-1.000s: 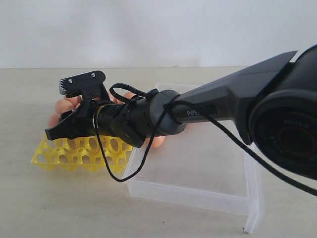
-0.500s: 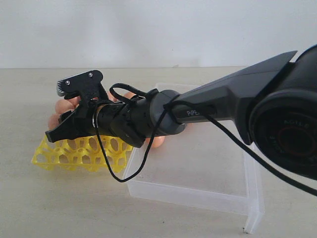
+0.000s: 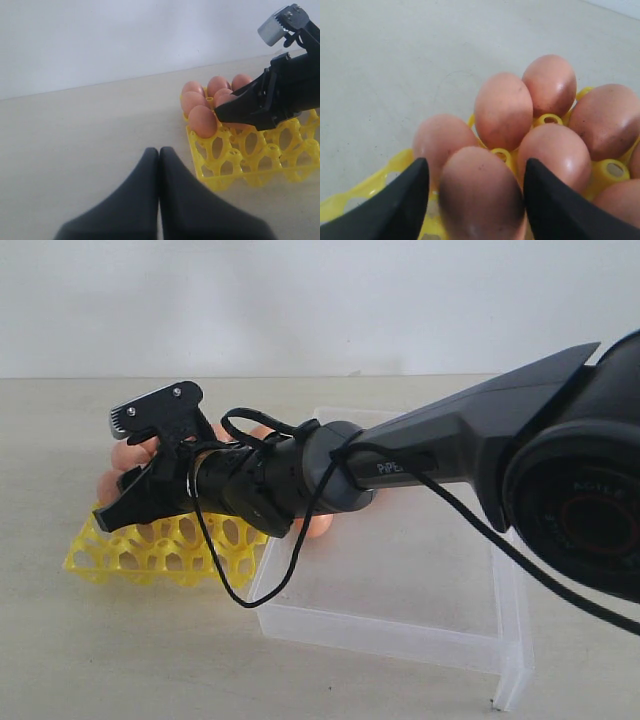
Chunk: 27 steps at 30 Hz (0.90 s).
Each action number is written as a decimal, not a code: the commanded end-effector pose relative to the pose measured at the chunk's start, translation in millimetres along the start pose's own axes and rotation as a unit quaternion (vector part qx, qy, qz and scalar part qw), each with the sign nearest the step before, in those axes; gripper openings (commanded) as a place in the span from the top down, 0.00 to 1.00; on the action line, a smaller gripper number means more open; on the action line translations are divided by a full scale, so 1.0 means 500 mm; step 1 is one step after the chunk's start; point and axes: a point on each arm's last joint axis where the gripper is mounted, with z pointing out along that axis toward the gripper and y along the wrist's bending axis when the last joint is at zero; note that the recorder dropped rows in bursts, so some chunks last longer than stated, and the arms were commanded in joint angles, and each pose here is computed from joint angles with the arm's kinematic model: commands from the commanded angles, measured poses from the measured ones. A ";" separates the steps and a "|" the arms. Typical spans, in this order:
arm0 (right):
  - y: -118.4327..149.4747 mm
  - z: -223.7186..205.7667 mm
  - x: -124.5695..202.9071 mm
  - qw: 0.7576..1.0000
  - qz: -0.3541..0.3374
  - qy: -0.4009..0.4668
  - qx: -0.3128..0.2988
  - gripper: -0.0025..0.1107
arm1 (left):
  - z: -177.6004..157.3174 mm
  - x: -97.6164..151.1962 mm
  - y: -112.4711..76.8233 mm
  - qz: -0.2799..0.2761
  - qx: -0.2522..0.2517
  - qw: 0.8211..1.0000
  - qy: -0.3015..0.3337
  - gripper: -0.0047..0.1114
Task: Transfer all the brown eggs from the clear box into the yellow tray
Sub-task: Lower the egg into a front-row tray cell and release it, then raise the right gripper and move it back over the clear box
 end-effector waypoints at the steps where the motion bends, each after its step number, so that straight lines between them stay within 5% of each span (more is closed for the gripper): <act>1: 0.001 0.000 -0.005 1.000 -0.009 -0.009 -0.003 0.48 | 0.000 0.001 0.000 -0.006 0.001 1.000 -0.002 1.00; 18: 0.000 -0.067 -0.077 0.998 -0.008 0.047 0.029 0.49 | 0.000 0.001 -0.001 -0.006 0.002 1.000 -0.001 1.00; 20: 0.001 -0.102 -0.111 0.997 -0.006 0.059 0.039 0.64 | 0.000 0.001 -0.001 -0.006 0.002 1.000 -0.001 1.00; 22: 0.000 -0.146 -0.142 0.994 -0.006 0.089 0.055 0.94 | 0.000 0.001 0.000 -0.006 0.001 1.000 -0.002 1.00; 27: -0.013 -0.270 -0.187 0.965 -0.105 0.217 0.107 0.98 | 0.000 0.001 0.000 -0.006 0.001 1.000 -0.002 1.00</act>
